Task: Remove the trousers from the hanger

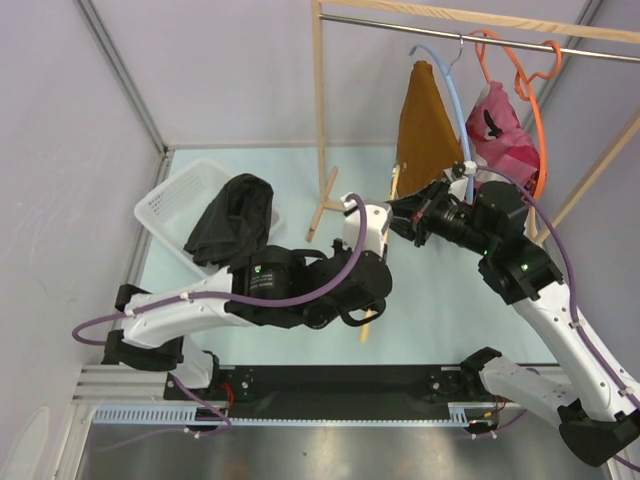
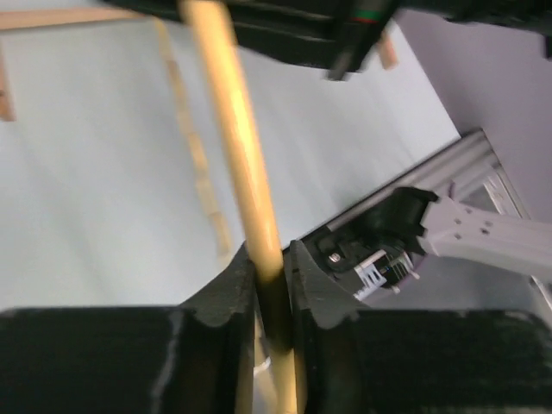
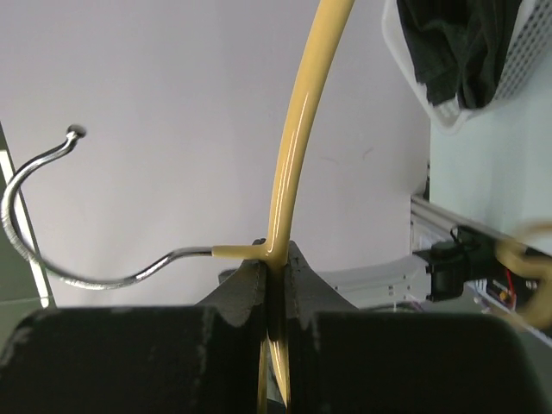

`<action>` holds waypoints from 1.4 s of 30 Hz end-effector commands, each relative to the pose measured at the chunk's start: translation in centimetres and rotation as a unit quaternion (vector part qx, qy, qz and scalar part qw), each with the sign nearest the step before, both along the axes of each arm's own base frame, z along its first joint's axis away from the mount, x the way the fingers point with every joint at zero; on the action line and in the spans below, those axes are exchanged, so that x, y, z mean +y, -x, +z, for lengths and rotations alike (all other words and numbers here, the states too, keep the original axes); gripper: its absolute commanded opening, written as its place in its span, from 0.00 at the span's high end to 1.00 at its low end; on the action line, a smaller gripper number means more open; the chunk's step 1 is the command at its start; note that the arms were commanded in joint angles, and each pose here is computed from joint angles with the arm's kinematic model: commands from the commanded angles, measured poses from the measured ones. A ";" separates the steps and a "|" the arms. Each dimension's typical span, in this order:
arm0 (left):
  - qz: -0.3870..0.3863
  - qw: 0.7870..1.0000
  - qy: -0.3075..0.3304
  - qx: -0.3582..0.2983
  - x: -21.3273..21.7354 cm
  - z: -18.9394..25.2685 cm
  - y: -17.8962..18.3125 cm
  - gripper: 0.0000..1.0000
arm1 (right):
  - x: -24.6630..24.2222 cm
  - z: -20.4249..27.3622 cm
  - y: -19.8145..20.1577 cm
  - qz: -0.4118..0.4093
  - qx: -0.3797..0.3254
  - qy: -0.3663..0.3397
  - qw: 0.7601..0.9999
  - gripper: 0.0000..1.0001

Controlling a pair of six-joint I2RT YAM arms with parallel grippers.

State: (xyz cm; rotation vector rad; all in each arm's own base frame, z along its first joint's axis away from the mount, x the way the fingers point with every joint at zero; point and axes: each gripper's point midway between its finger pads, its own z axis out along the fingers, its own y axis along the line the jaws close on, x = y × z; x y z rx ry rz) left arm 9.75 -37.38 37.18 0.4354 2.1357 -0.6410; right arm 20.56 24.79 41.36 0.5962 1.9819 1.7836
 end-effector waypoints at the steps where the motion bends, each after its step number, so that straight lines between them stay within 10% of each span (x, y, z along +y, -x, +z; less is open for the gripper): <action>1: 0.009 1.000 0.017 -0.002 1.7 1.5 -1.3 0.95 | 0.4 4.5 1.4 0.014 -0.055 -0.045 0.997 1.00; 6: 0.042 0.999 0.011 -0.005 4.3 2.1 -3.1 1.00 | 1.2 4.1 1.9 0.034 -0.058 -0.036 0.997 1.00; 13: 0.078 0.996 0.035 -0.036 7.1 5.5 -7.0 0.99 | 1.1 2.2 2.9 0.083 -0.108 0.056 0.989 0.20; 16: 0.074 0.995 0.052 -0.050 7.5 7.3 -8.8 0.99 | -0.2 2.8 3.7 0.088 -0.160 0.131 0.974 0.02; 42: -0.013 0.957 0.243 -0.155 5.8 15.0 -22.3 1.00 | -5.6 4.3 4.8 0.048 -0.211 0.260 0.941 0.00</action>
